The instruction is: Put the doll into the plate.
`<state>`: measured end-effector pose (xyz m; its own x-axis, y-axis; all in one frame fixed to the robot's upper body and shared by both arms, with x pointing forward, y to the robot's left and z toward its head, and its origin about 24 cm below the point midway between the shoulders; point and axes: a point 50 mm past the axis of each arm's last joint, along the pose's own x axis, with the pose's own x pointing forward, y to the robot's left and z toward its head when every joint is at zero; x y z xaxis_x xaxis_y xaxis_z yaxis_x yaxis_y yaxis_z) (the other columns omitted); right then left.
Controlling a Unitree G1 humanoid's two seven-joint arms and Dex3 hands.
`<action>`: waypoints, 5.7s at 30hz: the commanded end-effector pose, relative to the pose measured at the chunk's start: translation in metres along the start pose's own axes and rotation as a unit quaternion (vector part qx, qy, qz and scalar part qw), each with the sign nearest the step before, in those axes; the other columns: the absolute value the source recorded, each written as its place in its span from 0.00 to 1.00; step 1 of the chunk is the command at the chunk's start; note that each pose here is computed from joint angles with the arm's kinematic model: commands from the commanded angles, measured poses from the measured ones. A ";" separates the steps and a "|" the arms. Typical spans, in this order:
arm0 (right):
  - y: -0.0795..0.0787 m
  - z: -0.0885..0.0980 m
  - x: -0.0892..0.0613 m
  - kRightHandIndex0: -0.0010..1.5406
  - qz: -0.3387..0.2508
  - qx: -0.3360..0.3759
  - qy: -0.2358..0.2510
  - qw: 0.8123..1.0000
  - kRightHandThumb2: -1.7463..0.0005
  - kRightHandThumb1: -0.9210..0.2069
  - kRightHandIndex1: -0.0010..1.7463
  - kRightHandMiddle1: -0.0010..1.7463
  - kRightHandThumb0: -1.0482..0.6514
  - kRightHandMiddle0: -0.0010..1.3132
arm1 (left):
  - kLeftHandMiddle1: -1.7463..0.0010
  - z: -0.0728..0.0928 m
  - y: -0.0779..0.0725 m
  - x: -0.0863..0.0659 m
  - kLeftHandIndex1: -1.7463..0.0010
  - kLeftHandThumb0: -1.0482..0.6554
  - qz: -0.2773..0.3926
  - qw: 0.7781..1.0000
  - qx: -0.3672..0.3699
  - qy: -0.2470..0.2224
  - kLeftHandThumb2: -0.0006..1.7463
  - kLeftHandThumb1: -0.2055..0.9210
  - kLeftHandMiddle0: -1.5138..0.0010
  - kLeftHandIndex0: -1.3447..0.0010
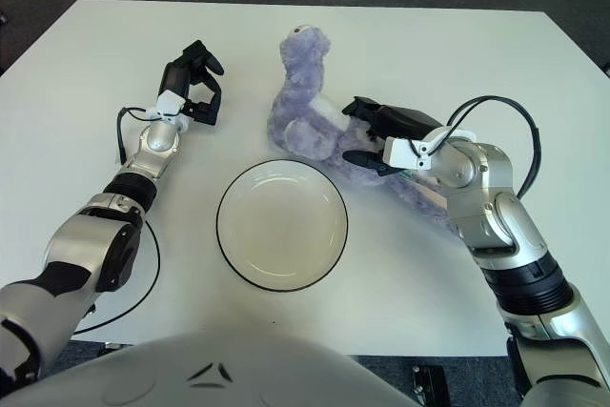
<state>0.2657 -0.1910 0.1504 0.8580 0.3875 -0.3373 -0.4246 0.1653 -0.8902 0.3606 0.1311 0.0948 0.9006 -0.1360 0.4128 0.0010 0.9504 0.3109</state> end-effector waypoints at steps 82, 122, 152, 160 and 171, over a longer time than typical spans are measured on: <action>0.041 -0.015 -0.002 0.56 -0.177 -0.011 0.108 0.978 0.10 0.81 0.83 1.00 0.62 0.56 | 0.02 0.005 0.006 0.000 0.00 0.61 0.033 0.999 -0.032 -0.016 0.99 0.13 0.42 0.49; 0.008 -0.004 -0.012 0.57 -0.203 0.046 0.103 0.973 0.08 0.80 0.92 1.00 0.62 0.47 | 0.06 0.004 0.004 0.000 0.00 0.61 0.031 0.999 -0.026 -0.008 0.95 0.17 0.42 0.51; -0.034 0.000 -0.019 0.57 -0.240 0.062 0.002 0.969 0.01 0.87 0.99 1.00 0.62 0.51 | 0.04 0.000 0.002 0.002 0.00 0.61 0.030 0.998 -0.046 0.010 0.92 0.23 0.47 0.55; -0.045 0.003 -0.021 0.59 -0.230 0.076 -0.009 0.970 0.00 0.89 0.97 1.00 0.62 0.52 | 0.02 0.000 0.001 0.003 0.00 0.61 0.032 0.998 -0.042 0.014 0.91 0.25 0.49 0.56; -0.051 0.008 -0.022 0.60 -0.216 0.124 -0.028 0.968 0.00 0.89 0.96 1.00 0.62 0.52 | 0.02 0.000 0.000 0.004 0.00 0.61 0.033 0.999 -0.040 0.016 0.91 0.25 0.48 0.57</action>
<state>0.2674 -0.2028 0.1943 0.9631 0.2663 0.0386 -0.1096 0.5194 -0.8475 0.3613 0.1320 0.0924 0.9149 -0.0660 0.3982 -0.0210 0.9774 0.2102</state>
